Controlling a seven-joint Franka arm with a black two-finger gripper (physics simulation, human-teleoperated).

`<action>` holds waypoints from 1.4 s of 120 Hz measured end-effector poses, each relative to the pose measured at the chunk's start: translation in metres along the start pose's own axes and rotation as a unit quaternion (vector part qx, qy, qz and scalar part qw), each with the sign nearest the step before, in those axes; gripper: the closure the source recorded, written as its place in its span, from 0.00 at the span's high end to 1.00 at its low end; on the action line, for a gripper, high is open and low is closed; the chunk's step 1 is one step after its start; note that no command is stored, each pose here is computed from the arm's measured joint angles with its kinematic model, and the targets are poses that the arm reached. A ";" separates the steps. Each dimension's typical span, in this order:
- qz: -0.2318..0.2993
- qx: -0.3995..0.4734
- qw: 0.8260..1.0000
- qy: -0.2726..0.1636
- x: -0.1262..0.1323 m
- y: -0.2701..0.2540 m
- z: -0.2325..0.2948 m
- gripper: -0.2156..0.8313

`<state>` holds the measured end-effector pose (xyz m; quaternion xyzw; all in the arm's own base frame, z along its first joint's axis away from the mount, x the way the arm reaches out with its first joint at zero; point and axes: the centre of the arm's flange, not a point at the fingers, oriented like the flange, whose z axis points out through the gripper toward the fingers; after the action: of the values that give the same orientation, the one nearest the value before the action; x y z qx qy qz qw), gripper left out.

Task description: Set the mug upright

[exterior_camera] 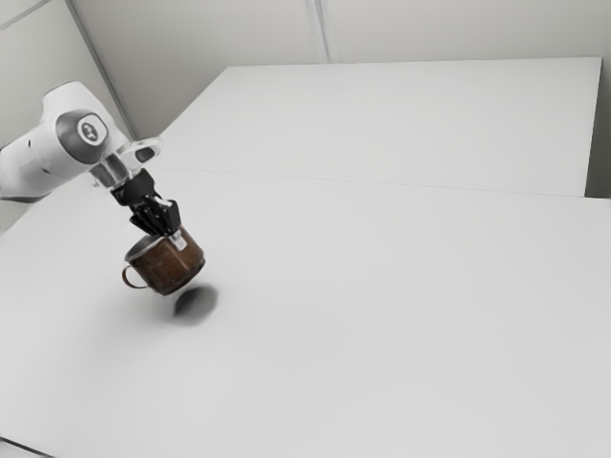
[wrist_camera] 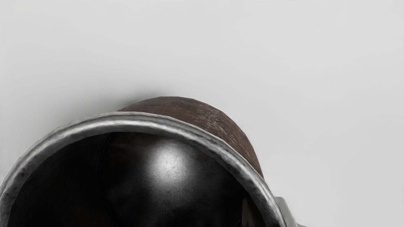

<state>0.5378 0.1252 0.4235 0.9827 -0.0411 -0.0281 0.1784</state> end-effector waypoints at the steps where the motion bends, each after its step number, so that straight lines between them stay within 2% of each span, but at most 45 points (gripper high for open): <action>1: 0.002 0.005 1.000 0.000 0.001 0.002 0.000 0.05; 23: 0.046 0.094 0.994 -0.007 0.018 0.041 0.009 0.05; 42: 0.082 0.159 0.984 -0.015 0.014 0.084 0.034 0.05; 73: 0.109 0.193 0.975 -0.004 0.025 0.154 0.069 0.05; 89: 0.095 0.196 0.976 0.000 0.031 0.166 0.085 0.05; 110: 0.038 0.209 0.977 0.014 0.041 0.123 0.088 0.05; 168: 0.001 0.219 0.975 0.024 0.057 0.127 0.118 0.05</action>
<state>0.5776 -0.0396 0.3552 0.9983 -0.0425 0.0055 -0.0406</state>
